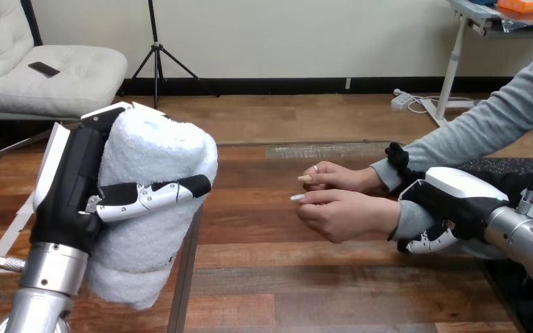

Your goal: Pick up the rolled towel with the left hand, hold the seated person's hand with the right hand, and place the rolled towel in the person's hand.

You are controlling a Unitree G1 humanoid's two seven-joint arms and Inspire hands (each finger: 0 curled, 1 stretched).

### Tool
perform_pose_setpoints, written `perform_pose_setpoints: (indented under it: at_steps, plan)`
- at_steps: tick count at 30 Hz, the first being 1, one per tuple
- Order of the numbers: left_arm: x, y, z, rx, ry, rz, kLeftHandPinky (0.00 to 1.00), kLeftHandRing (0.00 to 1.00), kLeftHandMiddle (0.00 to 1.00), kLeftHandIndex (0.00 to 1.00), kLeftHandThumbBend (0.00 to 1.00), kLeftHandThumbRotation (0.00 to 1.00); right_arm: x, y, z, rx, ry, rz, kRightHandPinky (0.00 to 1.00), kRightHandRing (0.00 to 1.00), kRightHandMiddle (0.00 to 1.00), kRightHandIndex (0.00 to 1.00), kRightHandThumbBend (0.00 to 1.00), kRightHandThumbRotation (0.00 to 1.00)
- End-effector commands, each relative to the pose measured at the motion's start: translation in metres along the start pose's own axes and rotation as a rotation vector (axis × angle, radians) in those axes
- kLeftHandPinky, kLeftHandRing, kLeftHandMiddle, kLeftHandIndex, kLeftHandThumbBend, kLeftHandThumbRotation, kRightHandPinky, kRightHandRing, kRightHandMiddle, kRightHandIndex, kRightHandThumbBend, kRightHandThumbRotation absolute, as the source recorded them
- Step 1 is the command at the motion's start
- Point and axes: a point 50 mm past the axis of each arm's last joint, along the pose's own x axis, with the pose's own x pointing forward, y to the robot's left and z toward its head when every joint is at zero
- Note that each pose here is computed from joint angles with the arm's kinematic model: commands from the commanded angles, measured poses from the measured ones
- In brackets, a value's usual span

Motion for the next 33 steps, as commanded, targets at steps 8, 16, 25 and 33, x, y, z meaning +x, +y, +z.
perform_pose_setpoints:
  at_steps: [8,16,25,33]
  plan:
    - [0.0110,0.0055,0.0142,0.006,-0.086,0.027,0.24,0.29,0.36,0.40,0.59,0.00,0.0084,-0.0175,0.0156,0.001,-0.067,-0.056,0.32,0.36,0.42,0.43,0.50,0.08]
    - [0.0110,0.0053,0.0141,0.008,-0.085,0.026,0.24,0.29,0.35,0.40,0.59,0.00,0.0080,-0.0175,0.0156,-0.003,-0.071,-0.059,0.30,0.35,0.40,0.40,0.48,0.09]
    - [0.0110,0.0051,0.0139,0.007,-0.088,0.025,0.24,0.28,0.35,0.40,0.59,0.00,0.0083,-0.0181,0.0154,-0.007,-0.066,-0.055,0.30,0.34,0.40,0.41,0.46,0.13]
    - [0.0109,0.0052,0.0135,0.014,-0.087,0.025,0.24,0.29,0.35,0.40,0.59,0.00,0.0078,-0.0180,0.0153,-0.013,-0.071,-0.059,0.30,0.34,0.40,0.41,0.45,0.13]
